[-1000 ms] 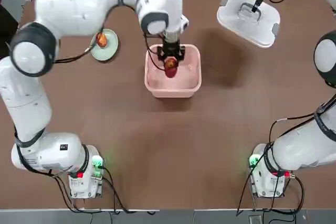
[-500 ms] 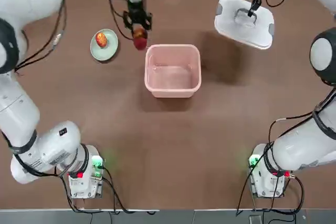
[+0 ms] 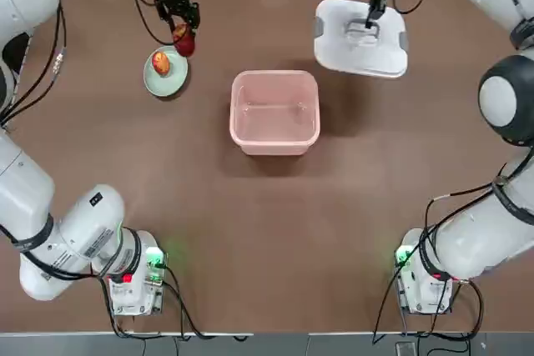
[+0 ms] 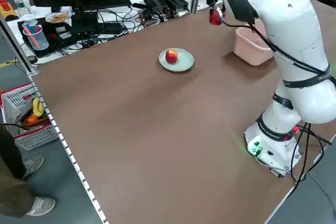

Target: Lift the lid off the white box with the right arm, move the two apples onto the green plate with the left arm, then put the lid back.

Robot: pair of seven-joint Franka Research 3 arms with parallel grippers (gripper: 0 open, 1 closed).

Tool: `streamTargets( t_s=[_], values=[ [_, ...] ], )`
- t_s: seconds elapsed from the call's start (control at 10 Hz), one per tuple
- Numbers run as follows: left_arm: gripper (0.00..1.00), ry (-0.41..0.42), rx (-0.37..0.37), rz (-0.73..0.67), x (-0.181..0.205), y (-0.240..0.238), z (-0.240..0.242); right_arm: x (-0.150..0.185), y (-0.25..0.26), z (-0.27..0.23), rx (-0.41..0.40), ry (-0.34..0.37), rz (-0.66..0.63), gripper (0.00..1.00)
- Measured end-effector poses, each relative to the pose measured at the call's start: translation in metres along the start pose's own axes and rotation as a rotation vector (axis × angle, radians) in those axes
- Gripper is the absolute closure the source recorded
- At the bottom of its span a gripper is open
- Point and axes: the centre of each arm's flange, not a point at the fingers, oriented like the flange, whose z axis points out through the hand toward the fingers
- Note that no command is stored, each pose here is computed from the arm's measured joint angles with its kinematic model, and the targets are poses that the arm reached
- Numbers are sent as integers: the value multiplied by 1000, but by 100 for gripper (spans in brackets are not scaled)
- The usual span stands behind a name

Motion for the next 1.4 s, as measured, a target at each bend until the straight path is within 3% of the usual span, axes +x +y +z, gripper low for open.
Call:
streamTargets(
  t_s=[0.3,0.6,1.4],
  values=[
    [25,86,18,21,33,-54,64,63,-27,15,-29,-29,-114,93],
    [25,65,15,20,32,-84,132,120,-57,29,-72,-46,-221,93],
    [25,92,-8,27,11,-120,195,203,-103,111,-49,-68,-280,93]
  ],
)
